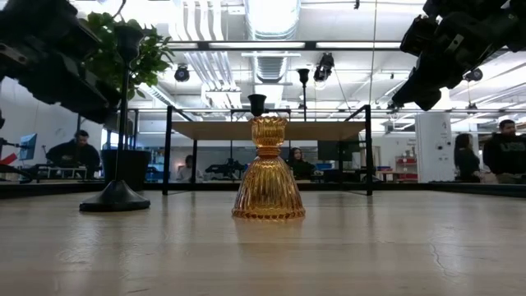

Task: Pick & Place candle stick holders
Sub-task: Put the left black candle holder on the shelf

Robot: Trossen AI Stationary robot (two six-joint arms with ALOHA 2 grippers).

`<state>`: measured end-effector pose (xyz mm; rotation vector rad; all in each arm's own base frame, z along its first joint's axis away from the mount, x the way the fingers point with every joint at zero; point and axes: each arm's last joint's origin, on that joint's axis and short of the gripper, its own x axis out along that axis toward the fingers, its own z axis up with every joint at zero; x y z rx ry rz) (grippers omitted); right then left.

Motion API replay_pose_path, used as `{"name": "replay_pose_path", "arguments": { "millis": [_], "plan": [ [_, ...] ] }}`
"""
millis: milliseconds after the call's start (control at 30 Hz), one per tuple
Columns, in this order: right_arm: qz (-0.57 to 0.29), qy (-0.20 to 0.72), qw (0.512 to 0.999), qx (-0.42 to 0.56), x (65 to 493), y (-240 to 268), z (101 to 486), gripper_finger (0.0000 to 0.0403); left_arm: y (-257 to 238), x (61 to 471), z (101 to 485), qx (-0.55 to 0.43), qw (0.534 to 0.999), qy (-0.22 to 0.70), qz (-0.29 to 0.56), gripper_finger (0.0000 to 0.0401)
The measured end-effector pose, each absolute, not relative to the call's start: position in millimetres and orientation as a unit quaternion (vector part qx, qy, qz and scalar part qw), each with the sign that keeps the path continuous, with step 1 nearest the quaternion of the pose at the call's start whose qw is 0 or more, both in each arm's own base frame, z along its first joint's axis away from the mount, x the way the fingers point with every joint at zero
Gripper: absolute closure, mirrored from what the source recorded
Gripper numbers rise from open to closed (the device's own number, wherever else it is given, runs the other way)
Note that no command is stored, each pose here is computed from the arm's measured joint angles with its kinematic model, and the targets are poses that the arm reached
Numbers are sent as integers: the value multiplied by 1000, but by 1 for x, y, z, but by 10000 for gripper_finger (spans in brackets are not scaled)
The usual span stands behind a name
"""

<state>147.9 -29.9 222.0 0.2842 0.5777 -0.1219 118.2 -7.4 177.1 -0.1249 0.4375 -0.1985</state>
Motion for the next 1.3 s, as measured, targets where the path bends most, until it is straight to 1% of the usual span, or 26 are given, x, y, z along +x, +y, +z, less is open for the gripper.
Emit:
{"name": "replay_pose_path", "arguments": {
  "millis": [133,400,533,633,867,1100,1300],
  "plan": [
    [-60,284,947,139,148,-30,222,390,-7,122,174,-91,971,201,-93,372],
    [-60,284,947,140,148,-30,222,390,-8,127,170,-102,967,216,-90,293],
    [-60,284,947,139,148,-30,222,390,-8,132,173,-102,970,195,-98,269],
    [-60,284,947,140,148,-30,222,390,-9,135,174,-94,972,186,-105,266],
    [-60,283,947,139,148,-30,222,390,-10,140,168,-98,965,208,-125,266],
    [-60,283,947,140,148,-30,222,390,-11,148,170,-98,968,184,-141,265],
    [-60,283,947,139,148,-30,222,390,-12,153,167,-103,965,191,-150,265]
  ]
}}
